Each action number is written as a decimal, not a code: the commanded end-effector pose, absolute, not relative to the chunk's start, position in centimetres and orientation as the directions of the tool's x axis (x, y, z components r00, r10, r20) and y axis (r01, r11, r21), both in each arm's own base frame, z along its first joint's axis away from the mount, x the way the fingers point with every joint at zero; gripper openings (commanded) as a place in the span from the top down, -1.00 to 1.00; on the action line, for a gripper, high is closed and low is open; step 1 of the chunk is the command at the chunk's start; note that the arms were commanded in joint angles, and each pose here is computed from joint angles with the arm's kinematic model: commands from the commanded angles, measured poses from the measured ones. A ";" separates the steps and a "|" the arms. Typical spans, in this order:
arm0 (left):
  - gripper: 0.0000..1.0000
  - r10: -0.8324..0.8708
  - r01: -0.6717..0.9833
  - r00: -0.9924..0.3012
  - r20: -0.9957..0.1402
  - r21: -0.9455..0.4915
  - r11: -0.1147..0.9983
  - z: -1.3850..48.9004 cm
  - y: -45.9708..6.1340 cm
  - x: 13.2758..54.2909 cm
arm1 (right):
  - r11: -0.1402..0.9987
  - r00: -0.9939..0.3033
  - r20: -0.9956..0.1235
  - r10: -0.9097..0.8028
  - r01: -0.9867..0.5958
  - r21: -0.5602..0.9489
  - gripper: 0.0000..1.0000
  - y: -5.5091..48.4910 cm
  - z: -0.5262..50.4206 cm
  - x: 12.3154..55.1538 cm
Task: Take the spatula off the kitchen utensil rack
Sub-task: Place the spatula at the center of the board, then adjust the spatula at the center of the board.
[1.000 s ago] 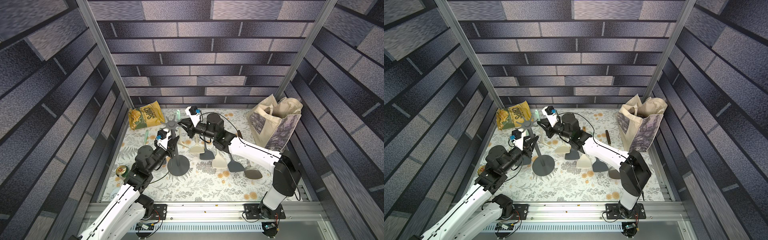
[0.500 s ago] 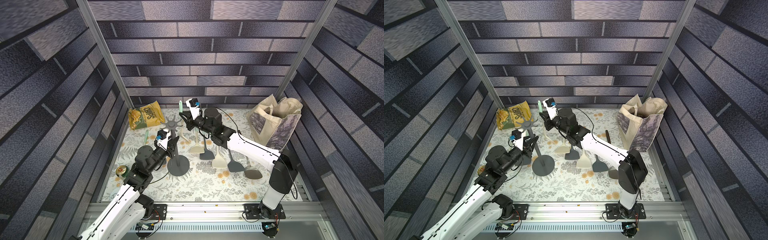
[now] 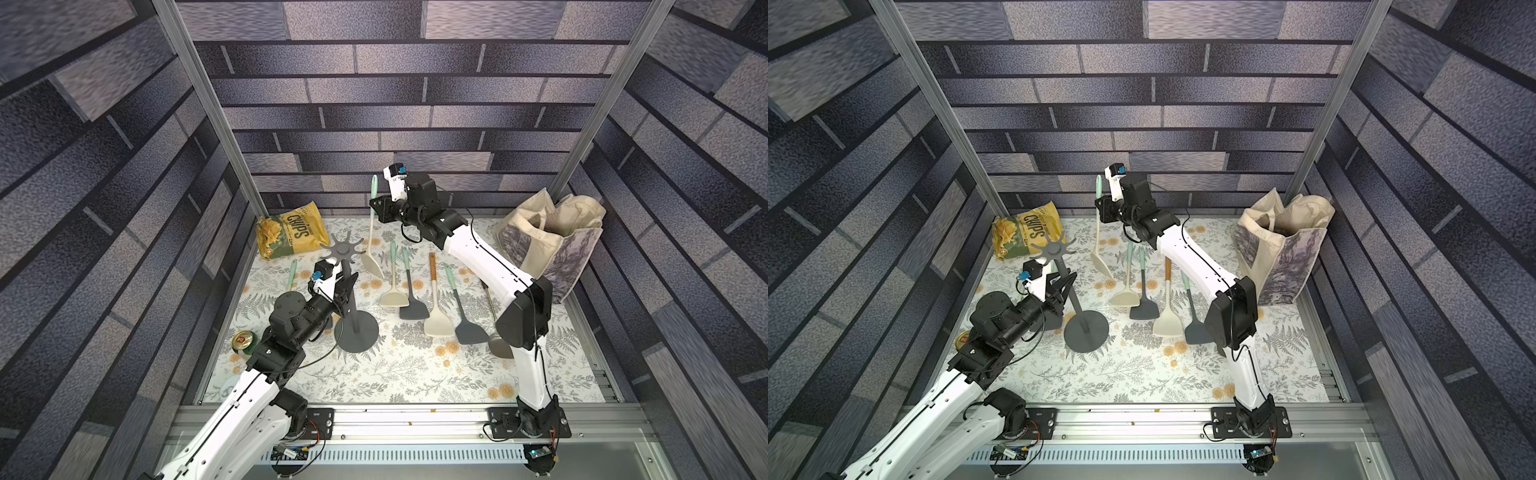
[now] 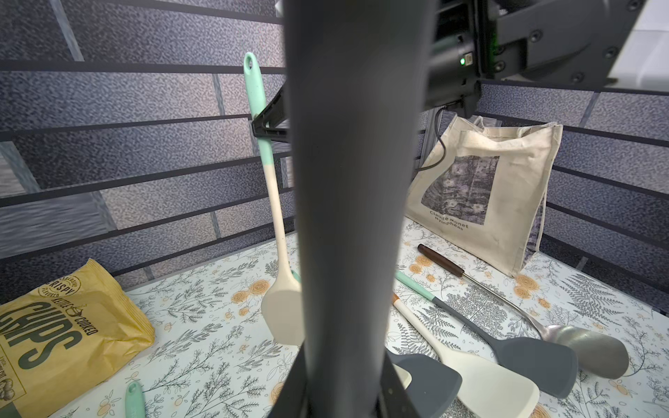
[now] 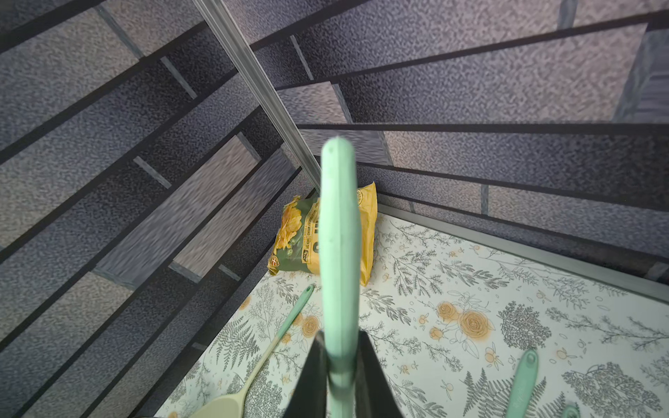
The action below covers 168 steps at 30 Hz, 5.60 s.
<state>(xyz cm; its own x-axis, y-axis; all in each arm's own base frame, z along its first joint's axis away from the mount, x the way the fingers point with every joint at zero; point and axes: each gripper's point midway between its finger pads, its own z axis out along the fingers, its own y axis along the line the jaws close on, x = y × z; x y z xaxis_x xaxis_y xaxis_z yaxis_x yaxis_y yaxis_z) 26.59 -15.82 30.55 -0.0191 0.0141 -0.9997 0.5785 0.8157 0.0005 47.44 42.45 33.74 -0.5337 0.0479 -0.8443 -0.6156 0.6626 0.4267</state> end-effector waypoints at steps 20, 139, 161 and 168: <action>0.75 0.097 0.597 -0.117 -0.988 0.008 0.802 27.1 -16.2 26.6 | 0.648 -0.828 -0.560 0.033 -0.408 0.643 1.00 44.5 23.0 48.8; 0.71 0.107 0.585 -0.148 -0.983 0.000 0.811 25.7 -16.0 26.5 | 0.693 -0.884 -0.440 -0.159 -0.417 0.587 0.16 40.4 8.7 35.1; 0.70 0.107 0.589 -0.146 -0.983 0.001 0.808 25.7 -16.1 26.3 | 0.808 -0.806 -0.485 -0.339 -0.514 0.290 0.83 41.8 10.2 33.9; 0.70 0.107 0.582 -0.143 -0.984 0.003 0.813 25.7 -15.9 26.2 | 0.854 -0.755 -0.474 -0.453 -0.520 0.010 0.83 41.0 8.9 34.5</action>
<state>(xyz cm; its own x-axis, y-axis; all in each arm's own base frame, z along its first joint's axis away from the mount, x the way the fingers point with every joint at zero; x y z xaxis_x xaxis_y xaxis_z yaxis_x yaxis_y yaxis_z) 26.41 -15.91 30.36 -0.0150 0.0115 -0.9998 0.5819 0.8132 0.0006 34.39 43.45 11.16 -0.7668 -0.3685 -0.5256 -0.5328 0.8220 0.2011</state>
